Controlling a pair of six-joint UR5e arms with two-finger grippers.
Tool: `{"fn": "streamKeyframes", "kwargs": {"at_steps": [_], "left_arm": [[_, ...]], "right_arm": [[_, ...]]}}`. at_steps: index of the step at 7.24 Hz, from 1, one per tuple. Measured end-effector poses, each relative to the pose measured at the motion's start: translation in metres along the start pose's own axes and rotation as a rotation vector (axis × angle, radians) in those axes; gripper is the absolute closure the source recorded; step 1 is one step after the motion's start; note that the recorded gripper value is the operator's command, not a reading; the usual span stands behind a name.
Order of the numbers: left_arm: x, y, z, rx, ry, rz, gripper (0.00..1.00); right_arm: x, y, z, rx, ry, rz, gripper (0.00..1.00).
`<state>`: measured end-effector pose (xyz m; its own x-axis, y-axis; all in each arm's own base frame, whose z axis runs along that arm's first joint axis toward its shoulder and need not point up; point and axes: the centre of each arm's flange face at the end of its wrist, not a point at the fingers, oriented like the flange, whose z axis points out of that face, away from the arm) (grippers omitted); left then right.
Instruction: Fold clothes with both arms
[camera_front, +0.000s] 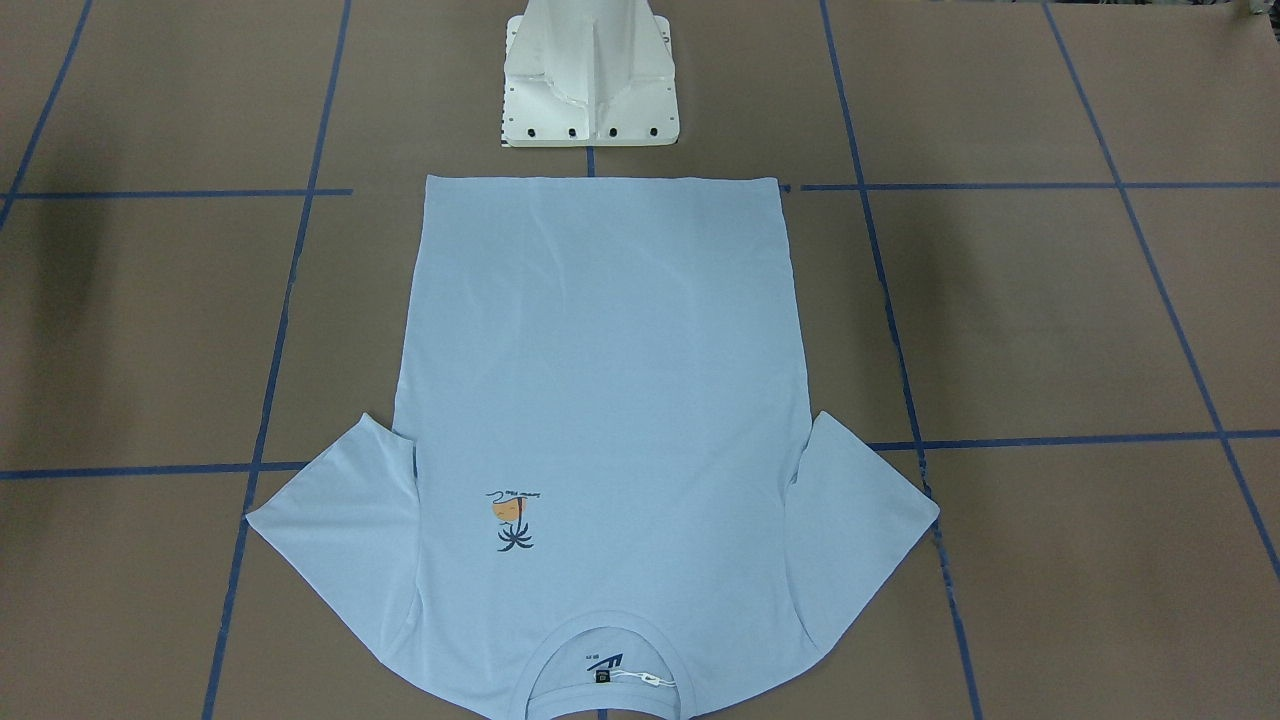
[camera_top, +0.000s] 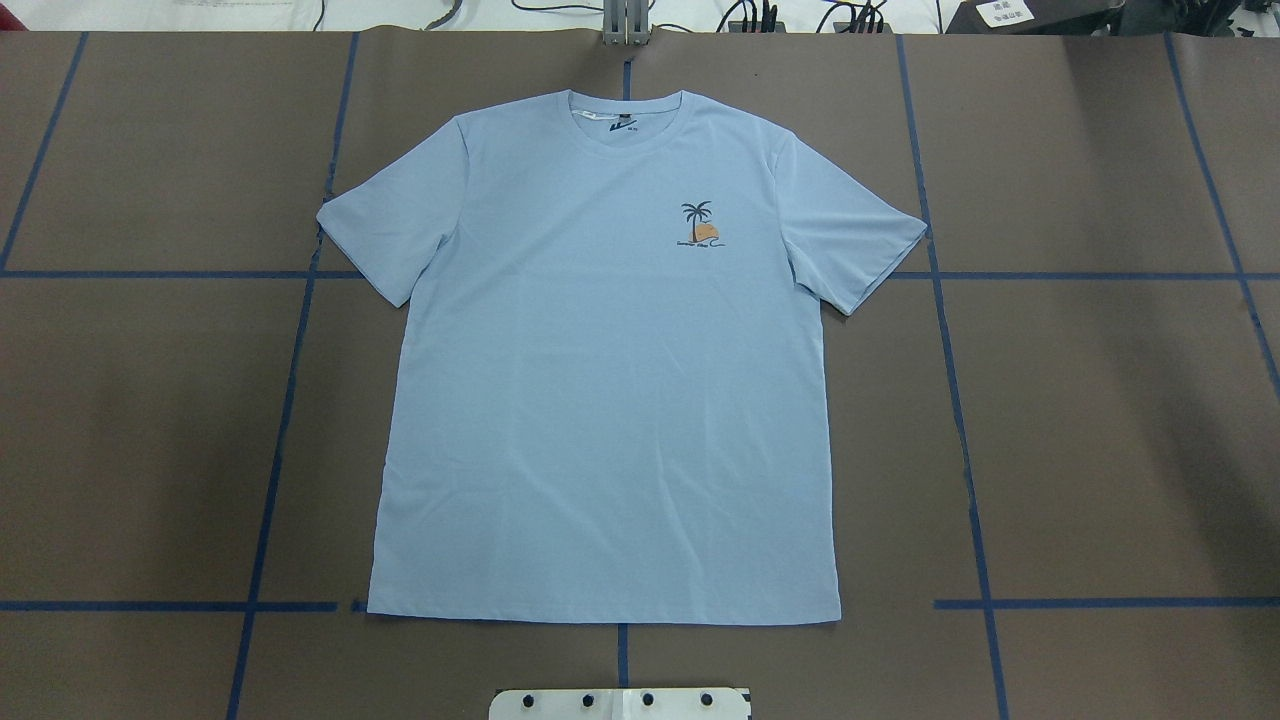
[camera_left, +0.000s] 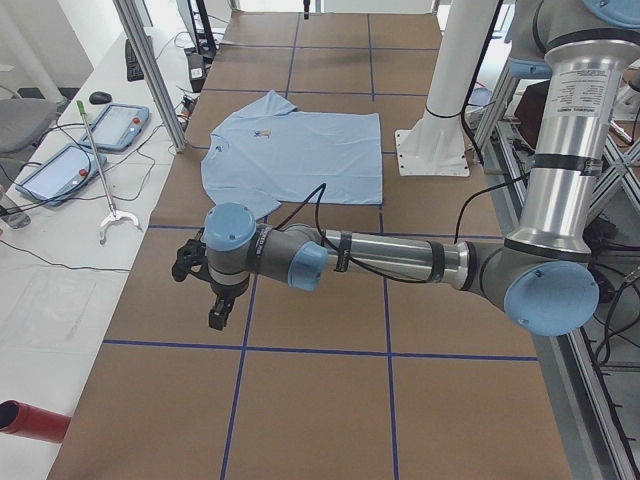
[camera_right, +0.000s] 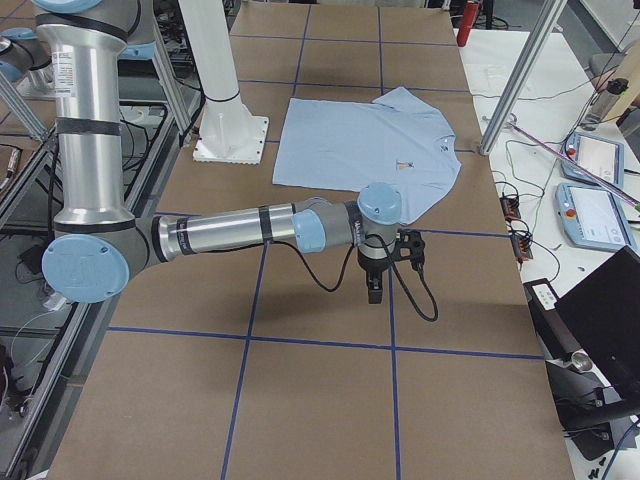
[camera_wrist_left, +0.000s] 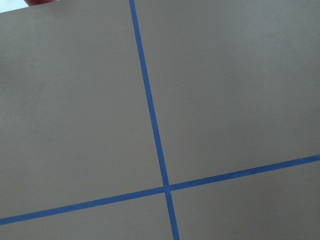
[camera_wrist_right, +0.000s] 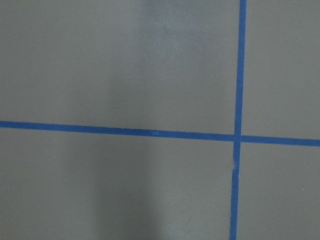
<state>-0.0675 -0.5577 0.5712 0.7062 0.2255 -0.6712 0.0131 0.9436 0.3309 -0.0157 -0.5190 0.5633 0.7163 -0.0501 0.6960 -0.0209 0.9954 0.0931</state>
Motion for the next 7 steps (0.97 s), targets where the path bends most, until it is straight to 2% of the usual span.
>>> {"fn": "streamKeyframes", "kwargs": {"at_steps": [3,5,7], "left_arm": [[0.019,-0.003,-0.016,0.032,0.009,0.030,0.00],[0.018,0.010,-0.015,0.028,0.012,0.028,0.00],[0.025,0.014,-0.008,0.020,0.046,0.042,0.00]], "right_arm": [[-0.006,-0.028,0.005,0.014,-0.010,-0.018,0.00],[-0.027,-0.032,0.011,0.029,-0.054,-0.055,0.00],[-0.112,-0.031,0.058,0.041,-0.107,-0.037,0.03]]}}
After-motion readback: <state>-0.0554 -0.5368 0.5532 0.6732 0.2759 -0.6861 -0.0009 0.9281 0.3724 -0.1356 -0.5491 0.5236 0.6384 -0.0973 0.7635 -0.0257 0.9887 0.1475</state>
